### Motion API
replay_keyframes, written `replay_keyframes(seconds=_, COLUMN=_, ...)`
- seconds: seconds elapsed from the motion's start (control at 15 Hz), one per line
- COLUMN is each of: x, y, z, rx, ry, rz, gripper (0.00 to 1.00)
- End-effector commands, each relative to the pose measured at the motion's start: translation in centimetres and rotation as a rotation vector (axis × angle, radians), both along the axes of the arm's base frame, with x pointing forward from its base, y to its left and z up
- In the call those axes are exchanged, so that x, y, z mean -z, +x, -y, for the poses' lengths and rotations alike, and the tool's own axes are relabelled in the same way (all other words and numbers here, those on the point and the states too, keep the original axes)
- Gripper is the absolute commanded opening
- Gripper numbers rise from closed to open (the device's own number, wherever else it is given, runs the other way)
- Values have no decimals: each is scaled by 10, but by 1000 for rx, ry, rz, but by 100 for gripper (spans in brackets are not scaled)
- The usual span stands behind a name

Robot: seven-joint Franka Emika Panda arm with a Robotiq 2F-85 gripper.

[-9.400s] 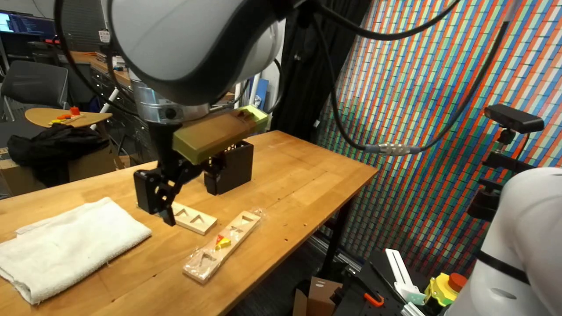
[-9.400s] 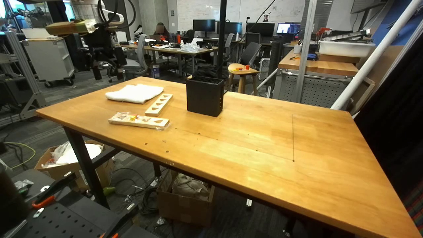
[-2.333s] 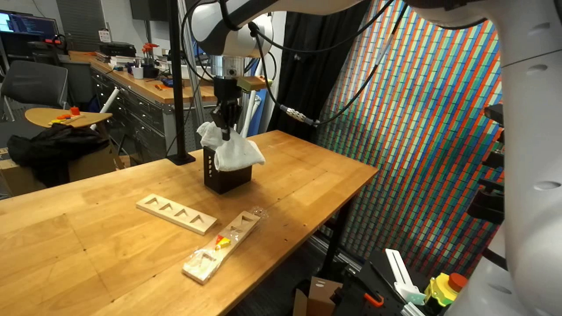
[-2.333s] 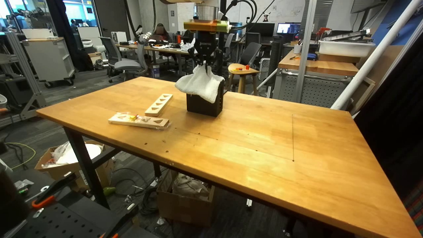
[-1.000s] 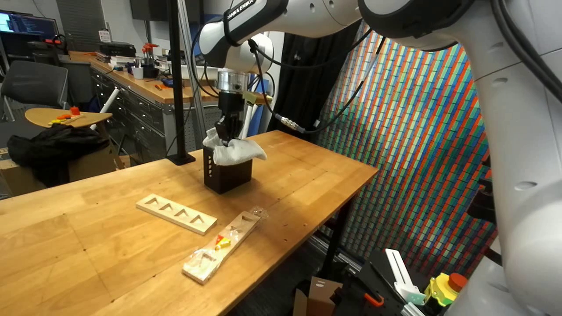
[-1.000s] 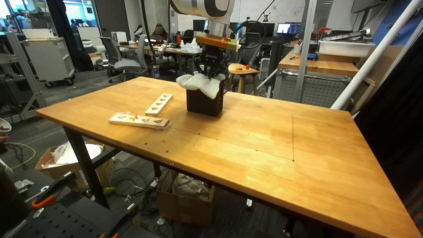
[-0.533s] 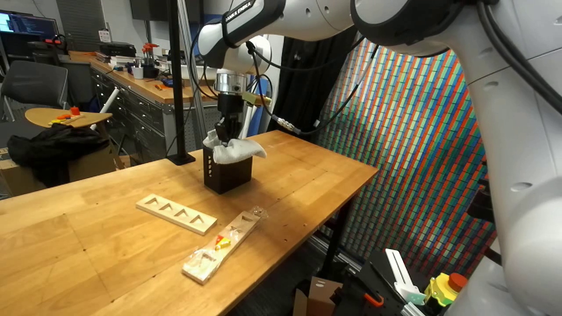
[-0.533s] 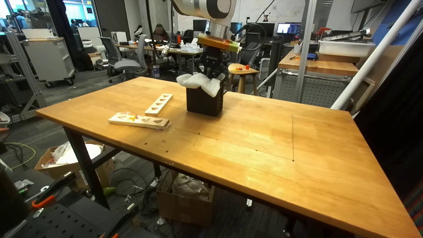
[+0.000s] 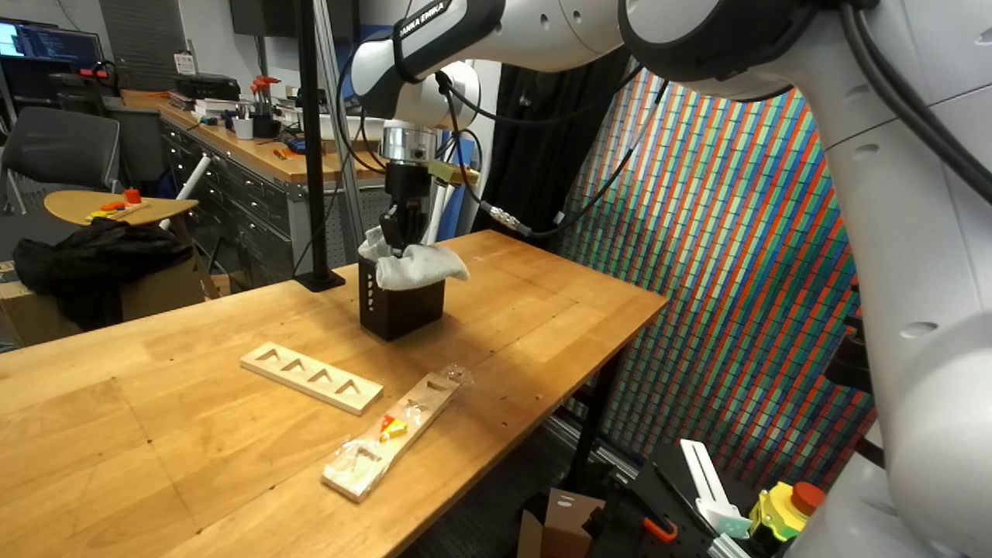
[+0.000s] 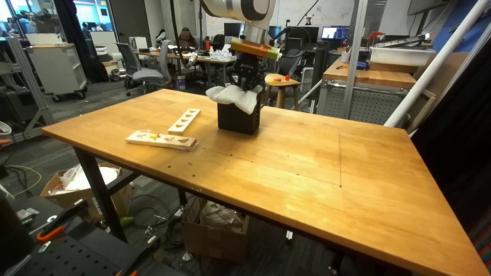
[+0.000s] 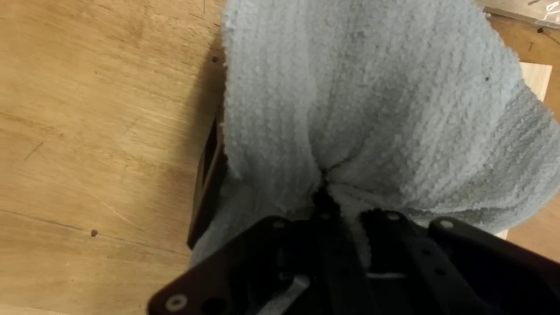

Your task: Put the towel inside the black basket

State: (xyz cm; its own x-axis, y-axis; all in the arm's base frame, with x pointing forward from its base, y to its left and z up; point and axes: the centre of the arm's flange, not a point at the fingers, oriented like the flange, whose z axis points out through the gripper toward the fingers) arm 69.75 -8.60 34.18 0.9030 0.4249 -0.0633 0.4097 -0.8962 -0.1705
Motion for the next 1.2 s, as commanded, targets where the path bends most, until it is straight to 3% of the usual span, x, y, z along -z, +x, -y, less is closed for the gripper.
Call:
replay_keyframes(seconds=0.0, x=-2, y=7, z=5, rx=8, ry=1, rz=26, gripper=48)
replay_keyframes(seconds=0.2, x=-3, y=7, z=5, rx=8, ry=1, rz=32, gripper=68)
replay_keyframes(seconds=0.33, x=-3, y=7, z=5, rx=7, ry=-1, rz=37, gripper=65)
replay_keyframes(seconds=0.4, x=-4, y=7, z=5, rx=7, ry=-3, rz=40, gripper=61)
replay_keyframes(seconds=0.6, x=-7, y=7, z=5, rx=6, ry=-7, rz=47, gripper=29)
replay_keyframes(seconds=0.8, x=-10, y=7, z=6, rx=8, ry=-13, rz=56, gripper=7)
replay_keyframes(seconds=0.93, x=-11, y=8, z=6, rx=6, ry=-15, rz=61, gripper=3)
replay_keyframes(seconds=1.0, x=-11, y=8, z=6, rx=4, ry=-15, rz=62, gripper=5)
replay_keyframes(seconds=1.07, x=-12, y=9, z=6, rx=4, ry=-15, rz=62, gripper=12)
replay_keyframes(seconds=1.13, x=-12, y=9, z=5, rx=4, ry=-14, rz=63, gripper=26)
